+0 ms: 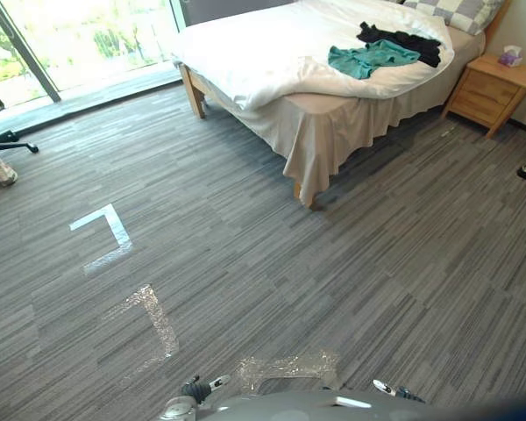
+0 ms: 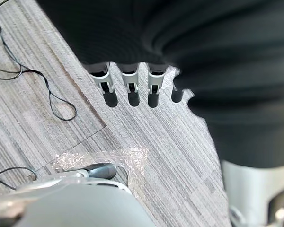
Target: Tidy the bed and pick cloth on bed and put in laundry
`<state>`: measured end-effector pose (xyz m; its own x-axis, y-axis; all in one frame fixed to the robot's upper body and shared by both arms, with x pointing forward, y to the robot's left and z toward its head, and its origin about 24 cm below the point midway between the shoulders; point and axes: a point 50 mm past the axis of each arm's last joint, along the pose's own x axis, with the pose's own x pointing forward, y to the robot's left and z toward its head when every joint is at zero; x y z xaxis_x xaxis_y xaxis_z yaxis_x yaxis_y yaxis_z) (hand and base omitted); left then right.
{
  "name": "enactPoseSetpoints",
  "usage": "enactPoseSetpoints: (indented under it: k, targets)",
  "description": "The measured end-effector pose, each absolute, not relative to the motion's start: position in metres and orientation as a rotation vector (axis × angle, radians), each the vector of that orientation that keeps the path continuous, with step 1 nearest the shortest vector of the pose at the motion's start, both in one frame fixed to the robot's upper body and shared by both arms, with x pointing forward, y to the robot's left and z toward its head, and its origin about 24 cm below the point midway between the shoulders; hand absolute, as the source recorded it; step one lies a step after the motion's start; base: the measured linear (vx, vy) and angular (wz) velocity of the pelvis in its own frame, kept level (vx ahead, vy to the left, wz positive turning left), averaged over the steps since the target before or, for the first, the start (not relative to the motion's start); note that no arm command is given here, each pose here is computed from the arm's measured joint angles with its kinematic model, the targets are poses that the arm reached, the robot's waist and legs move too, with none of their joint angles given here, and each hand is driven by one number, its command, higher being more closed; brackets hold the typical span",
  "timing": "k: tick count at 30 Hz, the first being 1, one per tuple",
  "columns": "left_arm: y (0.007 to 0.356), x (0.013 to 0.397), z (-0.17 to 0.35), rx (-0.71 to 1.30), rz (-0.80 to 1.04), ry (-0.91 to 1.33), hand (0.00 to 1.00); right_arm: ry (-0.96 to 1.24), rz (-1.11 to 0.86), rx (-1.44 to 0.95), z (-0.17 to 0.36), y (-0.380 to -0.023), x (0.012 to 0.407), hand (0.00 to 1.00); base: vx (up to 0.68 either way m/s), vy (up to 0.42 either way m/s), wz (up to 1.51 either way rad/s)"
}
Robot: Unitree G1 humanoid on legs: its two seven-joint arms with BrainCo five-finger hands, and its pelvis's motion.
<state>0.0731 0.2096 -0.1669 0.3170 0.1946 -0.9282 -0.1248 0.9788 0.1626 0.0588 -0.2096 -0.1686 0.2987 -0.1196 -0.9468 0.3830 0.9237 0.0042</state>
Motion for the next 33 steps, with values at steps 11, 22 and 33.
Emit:
enactPoseSetpoints:
  k: [11, 22, 33]
  targets:
    - [0.2103, 0.0771, -0.1664, 0.064, 0.212, 1.237, 0.0, 1.226, -0.343, 0.258, -0.1686, -0.2089, 0.0614, 0.0, -0.03, -0.017, -0.01]
    - [0.2112, 0.0798, -0.1659, 0.073, 0.216, 1.242, 0.0, 1.22, -0.359, 0.276, -0.1687, -0.2078, 0.0625, 0.0, -0.02, -0.022, -0.01]
    - [0.2113, 0.081, -0.1659, 0.093, 0.199, 1.256, 0.0, 1.221, -0.377, 0.277, -0.1688, -0.2076, 0.0622, 0.0, -0.03, -0.023, -0.01]
